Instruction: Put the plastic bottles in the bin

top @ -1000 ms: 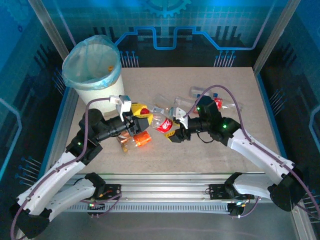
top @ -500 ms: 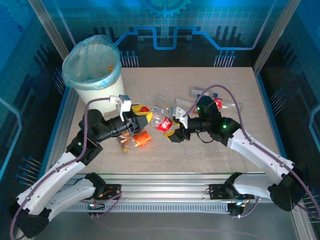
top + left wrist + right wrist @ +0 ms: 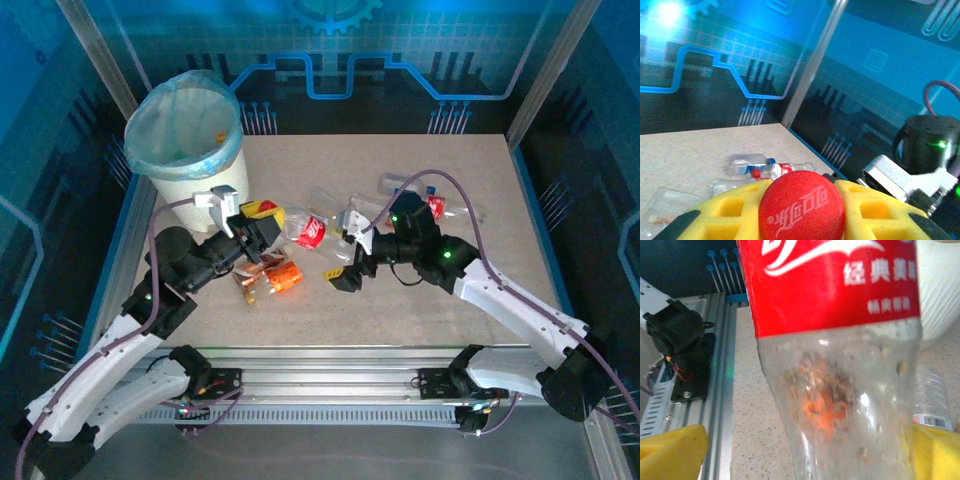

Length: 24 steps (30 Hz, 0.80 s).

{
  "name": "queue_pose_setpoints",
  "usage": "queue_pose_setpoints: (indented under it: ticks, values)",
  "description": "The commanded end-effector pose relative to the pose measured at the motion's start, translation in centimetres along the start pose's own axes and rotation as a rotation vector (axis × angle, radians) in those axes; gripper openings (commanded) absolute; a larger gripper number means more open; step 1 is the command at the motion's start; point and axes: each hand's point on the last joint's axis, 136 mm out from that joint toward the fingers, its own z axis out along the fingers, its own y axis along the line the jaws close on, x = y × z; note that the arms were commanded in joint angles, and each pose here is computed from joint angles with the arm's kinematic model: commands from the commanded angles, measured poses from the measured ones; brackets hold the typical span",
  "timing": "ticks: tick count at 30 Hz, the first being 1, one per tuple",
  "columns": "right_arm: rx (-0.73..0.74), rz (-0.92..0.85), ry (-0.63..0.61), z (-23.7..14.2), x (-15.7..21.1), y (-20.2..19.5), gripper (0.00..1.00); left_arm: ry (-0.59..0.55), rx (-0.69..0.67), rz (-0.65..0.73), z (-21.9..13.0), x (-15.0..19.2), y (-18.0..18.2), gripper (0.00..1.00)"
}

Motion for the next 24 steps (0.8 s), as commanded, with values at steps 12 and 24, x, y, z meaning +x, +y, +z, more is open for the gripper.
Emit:
queue_pose_setpoints:
  ticks: [12,24]
  values:
    - [0.201,-0.011,0.046,-0.9,0.8,-2.5,1.0,-0.292,-0.547,0.359,-5.1,-16.2,3.5,0.0]
    - [0.175,-0.055,0.089,-0.7,-0.1,-2.3,1.0,-0.231,-0.847,0.56,-3.3,-25.9,9.2,0.0]
